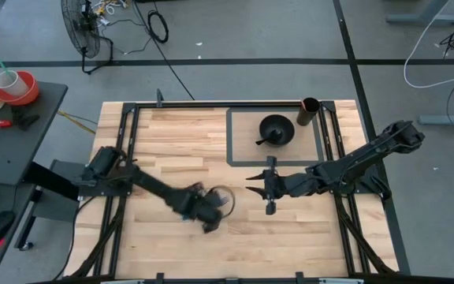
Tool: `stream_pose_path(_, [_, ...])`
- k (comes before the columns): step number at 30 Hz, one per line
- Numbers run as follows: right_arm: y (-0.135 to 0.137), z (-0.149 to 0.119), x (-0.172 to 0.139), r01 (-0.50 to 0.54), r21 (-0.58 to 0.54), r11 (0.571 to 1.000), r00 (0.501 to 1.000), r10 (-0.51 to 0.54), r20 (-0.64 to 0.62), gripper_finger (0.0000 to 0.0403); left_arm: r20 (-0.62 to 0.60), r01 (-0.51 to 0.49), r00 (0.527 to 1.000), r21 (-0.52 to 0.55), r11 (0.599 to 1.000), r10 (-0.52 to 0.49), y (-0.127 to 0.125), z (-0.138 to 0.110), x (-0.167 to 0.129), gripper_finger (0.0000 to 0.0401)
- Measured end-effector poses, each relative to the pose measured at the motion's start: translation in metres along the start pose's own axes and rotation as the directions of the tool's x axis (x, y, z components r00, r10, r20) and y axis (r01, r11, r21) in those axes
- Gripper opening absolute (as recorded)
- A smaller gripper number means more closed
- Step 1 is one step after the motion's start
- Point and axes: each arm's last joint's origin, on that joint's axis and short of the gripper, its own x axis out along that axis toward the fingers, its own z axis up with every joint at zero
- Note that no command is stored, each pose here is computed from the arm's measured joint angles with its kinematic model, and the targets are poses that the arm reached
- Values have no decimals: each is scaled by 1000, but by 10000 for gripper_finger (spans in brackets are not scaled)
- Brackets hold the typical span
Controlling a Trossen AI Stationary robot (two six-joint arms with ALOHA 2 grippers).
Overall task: Pick & Place Utensil
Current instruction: Put the blue fork into the black bowl on the transparent mat
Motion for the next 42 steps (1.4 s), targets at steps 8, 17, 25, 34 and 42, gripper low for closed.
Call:
stream_pose_path(8, [7,-30,-5,-130,117,985,946,159,-283,123,167,-57,985,79,995,43,24,36,11,15])
stream_pose_path(17, [9,-62,-5,66,348,935,945,53,-322,157,364,-267,896,-16,964,254,29,48,4,16])
stream_pose_path(25, [6,-84,-6,75,611,788,992,-120,33,223,470,-361,818,-30,932,331,19,46,-3,15])
stream_pose_path(34, [-5,-73,3,52,704,709,956,-238,169,229,612,-413,701,-69,908,365,16,68,-11,16])
stream_pose_path(42, [-3,-66,18,197,635,747,930,-348,121,228,621,-401,686,-114,909,380,25,78,-9,16])
